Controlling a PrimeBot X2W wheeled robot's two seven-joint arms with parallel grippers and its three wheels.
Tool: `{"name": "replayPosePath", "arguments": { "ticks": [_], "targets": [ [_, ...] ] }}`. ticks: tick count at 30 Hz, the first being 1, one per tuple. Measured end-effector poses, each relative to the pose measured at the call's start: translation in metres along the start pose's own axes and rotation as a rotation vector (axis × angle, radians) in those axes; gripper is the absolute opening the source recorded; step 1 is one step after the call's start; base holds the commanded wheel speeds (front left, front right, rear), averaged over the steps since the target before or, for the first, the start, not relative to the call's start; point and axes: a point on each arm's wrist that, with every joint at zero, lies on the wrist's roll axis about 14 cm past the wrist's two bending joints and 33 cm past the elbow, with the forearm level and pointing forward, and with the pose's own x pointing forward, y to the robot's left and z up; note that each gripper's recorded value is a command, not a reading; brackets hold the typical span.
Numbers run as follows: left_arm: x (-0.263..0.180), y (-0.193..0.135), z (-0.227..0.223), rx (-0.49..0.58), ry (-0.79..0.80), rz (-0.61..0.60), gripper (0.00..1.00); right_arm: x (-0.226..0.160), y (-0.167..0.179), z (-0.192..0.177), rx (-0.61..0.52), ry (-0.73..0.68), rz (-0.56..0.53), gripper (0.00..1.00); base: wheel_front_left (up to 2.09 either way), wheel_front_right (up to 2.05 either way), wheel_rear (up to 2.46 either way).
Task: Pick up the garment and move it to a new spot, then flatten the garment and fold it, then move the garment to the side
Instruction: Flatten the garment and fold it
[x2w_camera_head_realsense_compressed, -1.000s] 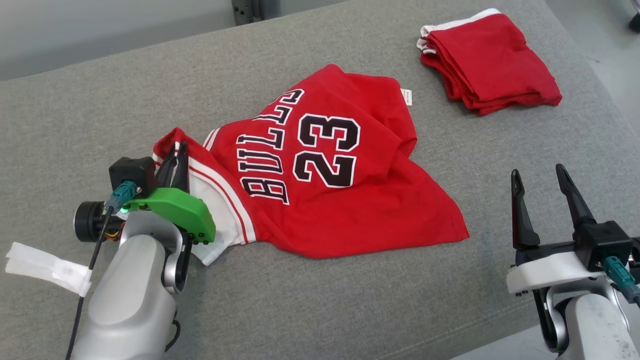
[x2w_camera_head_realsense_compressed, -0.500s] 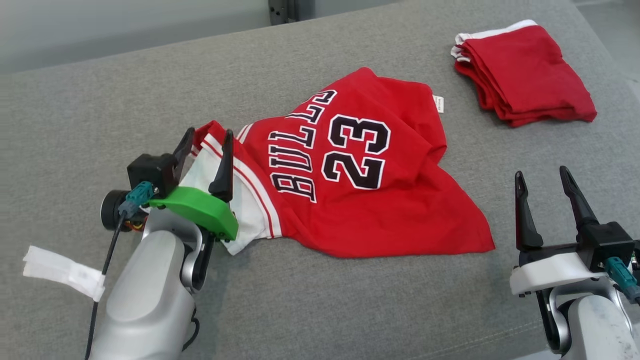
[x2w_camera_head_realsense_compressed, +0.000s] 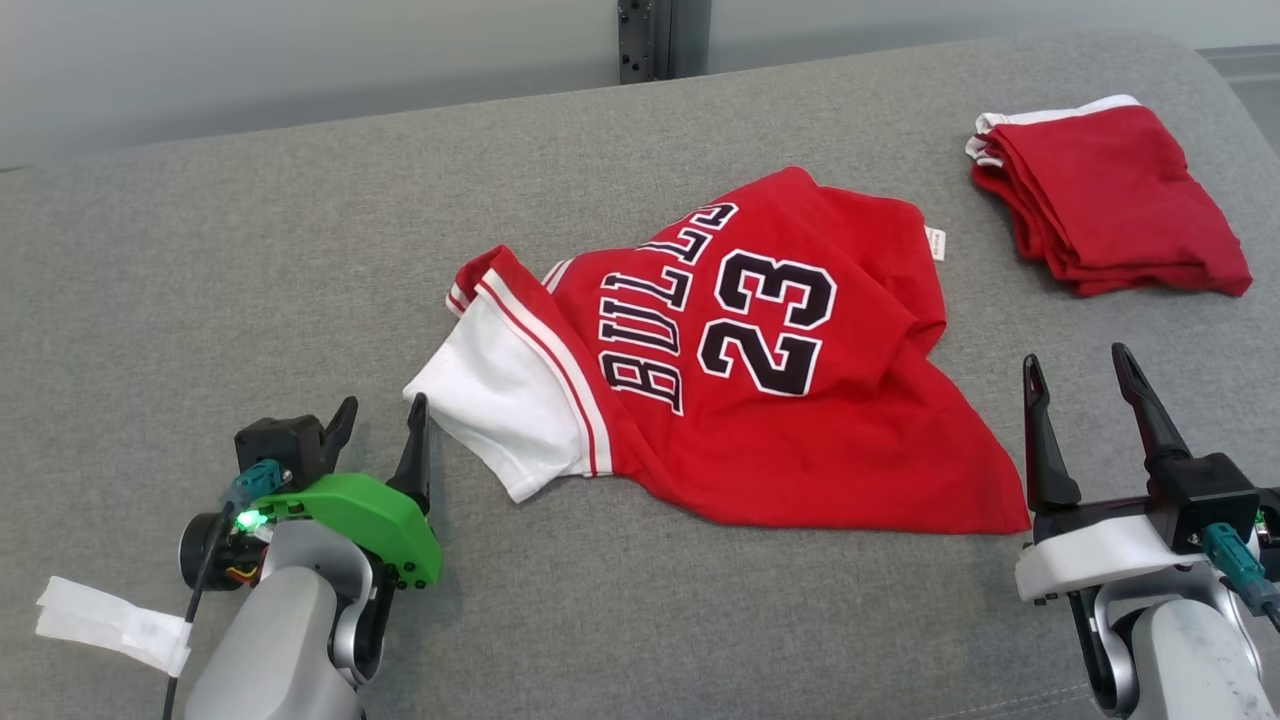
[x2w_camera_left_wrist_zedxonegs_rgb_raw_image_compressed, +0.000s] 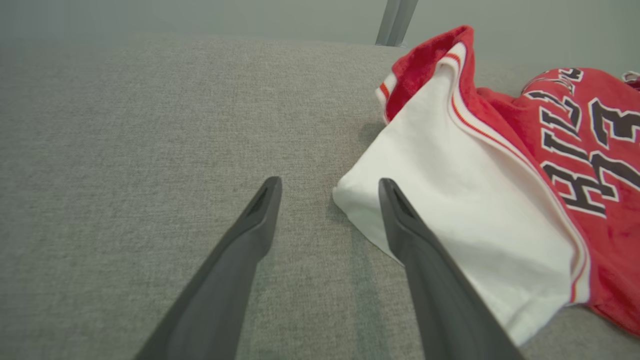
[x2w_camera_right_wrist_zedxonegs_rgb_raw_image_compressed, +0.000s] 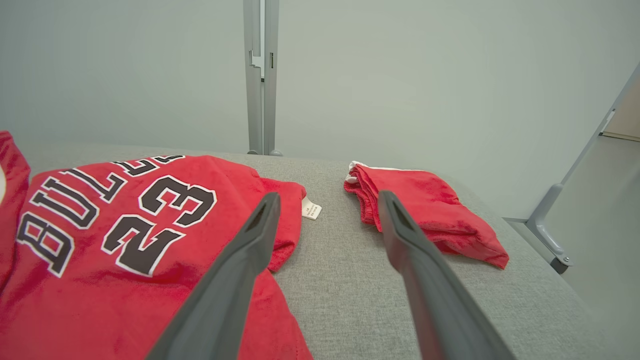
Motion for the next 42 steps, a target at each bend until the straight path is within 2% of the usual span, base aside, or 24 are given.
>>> {"name": "replayPosePath", "arguments": {
  "ticks": [12, 13, 14, 15, 16, 26, 33, 42],
  "targets": [
    [0.022, -0.013, -0.019, -0.015, 0.058, -0.048, 1.0, -0.009, -0.023, -0.014, -0.028, 0.048, -0.063, 1.0, 0.0, 0.0, 0.0],
    [0.023, -0.014, -0.021, -0.015, 0.065, -0.049, 0.82, -0.009, -0.024, -0.014, -0.028, 0.05, -0.066, 1.0, 0.0, 0.0, 0.0],
    [0.024, -0.014, -0.023, -0.014, 0.072, -0.051, 0.33, -0.009, -0.025, -0.015, -0.029, 0.052, -0.068, 1.0, 0.0, 0.0, 0.0],
    [0.024, -0.014, -0.024, -0.014, 0.075, -0.054, 0.04, -0.01, -0.025, -0.015, -0.03, 0.054, -0.07, 1.0, 0.0, 0.0, 0.0],
    [0.025, -0.015, -0.024, -0.012, 0.075, -0.057, 0.0, -0.01, -0.026, -0.015, -0.03, 0.054, -0.072, 1.0, 0.0, 0.0, 0.0],
    [0.014, -0.012, -0.002, -0.001, -0.026, -0.051, 0.0, -0.006, -0.02, -0.011, -0.02, 0.036, -0.057, 1.0, 0.0, 0.0, 0.0],
    [-0.023, 0.008, 0.001, -0.013, -0.058, 0.032, 0.0, -0.003, -0.005, -0.01, 0.001, 0.029, -0.016, 1.0, 0.0, 0.0, 0.0],
    [-0.079, 0.013, 0.004, -0.059, -0.062, 0.109, 0.0, 0.002, 0.015, -0.002, 0.017, 0.005, 0.039, 1.0, 0.0, 0.0, 0.0]
  ]
}}
